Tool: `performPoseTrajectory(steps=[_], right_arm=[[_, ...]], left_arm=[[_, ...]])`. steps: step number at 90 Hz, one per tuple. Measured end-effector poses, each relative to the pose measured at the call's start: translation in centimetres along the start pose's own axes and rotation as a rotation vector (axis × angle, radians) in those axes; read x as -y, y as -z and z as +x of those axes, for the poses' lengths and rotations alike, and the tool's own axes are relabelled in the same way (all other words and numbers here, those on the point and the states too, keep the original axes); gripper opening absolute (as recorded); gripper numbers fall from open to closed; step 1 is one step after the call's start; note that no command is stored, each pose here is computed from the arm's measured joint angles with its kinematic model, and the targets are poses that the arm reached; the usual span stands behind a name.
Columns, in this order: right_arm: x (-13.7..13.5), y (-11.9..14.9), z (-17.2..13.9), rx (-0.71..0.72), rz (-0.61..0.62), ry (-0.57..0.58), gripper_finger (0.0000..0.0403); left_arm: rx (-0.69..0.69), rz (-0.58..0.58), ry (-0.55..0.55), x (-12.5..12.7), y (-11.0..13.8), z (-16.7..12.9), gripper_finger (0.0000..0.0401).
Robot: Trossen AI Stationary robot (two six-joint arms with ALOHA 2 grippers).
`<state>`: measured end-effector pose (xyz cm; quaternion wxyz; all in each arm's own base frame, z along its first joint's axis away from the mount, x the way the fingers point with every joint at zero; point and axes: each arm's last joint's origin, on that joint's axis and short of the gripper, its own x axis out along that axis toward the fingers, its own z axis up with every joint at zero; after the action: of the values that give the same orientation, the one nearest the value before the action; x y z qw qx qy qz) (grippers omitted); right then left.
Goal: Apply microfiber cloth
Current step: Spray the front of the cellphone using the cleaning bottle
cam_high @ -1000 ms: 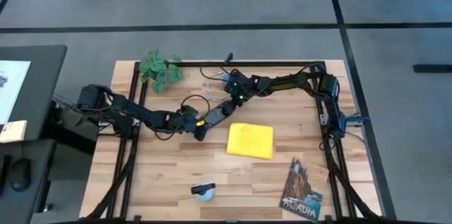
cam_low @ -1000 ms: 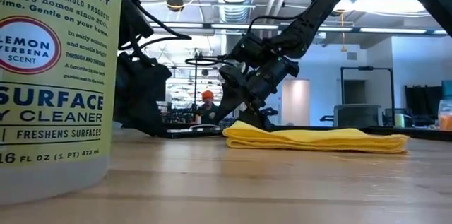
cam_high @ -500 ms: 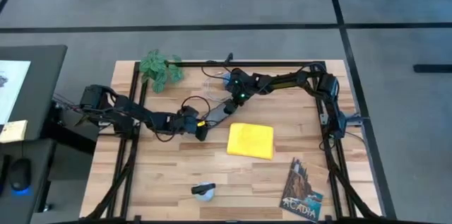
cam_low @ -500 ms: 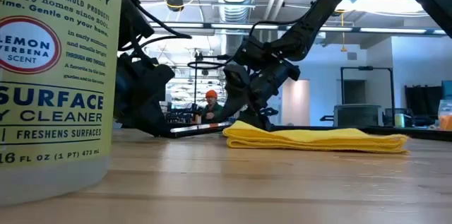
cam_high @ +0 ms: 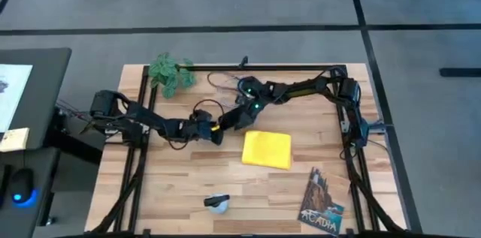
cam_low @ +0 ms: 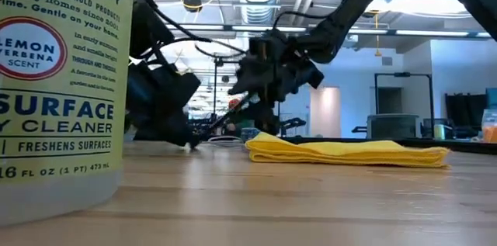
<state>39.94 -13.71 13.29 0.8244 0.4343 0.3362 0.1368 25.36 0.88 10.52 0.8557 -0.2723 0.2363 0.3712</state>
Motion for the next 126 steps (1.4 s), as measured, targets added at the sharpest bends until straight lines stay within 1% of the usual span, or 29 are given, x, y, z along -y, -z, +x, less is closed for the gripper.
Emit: performPoseTrajectory(steps=[6, 14, 25, 37, 57, 69, 88, 102, 108, 113, 126], right_arm=[[0.0, -0.1, 0.0, 0.009, 0.0, 0.007, 0.0215], [-0.1, 0.0, 0.2, 0.004, 0.003, 0.008, 0.02], [0.2, 0.0, 0.0, 0.024, 0.015, 0.065, 0.0174], [0.5, -0.1, -0.2, 0.046, 0.017, 0.101, 0.0157], [1.0, 0.1, -0.5, 0.054, 0.016, 0.187, 0.0155], [1.1, 0.3, -0.3, 0.059, -0.001, 0.236, 0.0159], [1.1, 0.3, -0.1, 0.088, -0.03, 0.318, 0.0157], [1.1, 0.3, -0.1, 0.09, -0.031, 0.326, 0.0146], [1.2, 0.3, -0.1, 0.091, -0.031, 0.326, 0.0143], [1.2, 0.3, -0.1, 0.09, -0.031, 0.326, 0.0142], [1.2, 0.3, -0.1, 0.091, -0.034, 0.327, 0.0143]], left_arm=[[-0.001, 0.003, -0.003, 0.0, 0.0, 0.0, 0.0086], [-0.005, 0.004, 0.007, 0.1, 0.0, 0.0, 0.0086], [-0.007, 0.01, 0.013, 0.2, 0.1, -0.1, 0.0086], [-0.003, 0.044, 0.052, 0.7, 0.2, -0.3, 0.0086], [0.019, 0.118, 0.116, 1.6, 0.5, -0.9, 0.0086], [0.047, 0.162, 0.172, 2.3, 0.4, -1.2, 0.0086], [0.056, 0.182, 0.189, 2.4, 0.3, -1.3, 0.0085], [0.082, 0.197, 0.241, 2.9, -0.6, -2.9, 0.0075], [0.061, 0.201, 0.22, 2.6, -1.0, -3.6, 0.0063], [0.032, 0.194, 0.179, 2.0, -1.2, -4.1, 0.005], [-0.104, 0.144, -0.016, -0.5, -0.9, -4.9, 0.0013]])
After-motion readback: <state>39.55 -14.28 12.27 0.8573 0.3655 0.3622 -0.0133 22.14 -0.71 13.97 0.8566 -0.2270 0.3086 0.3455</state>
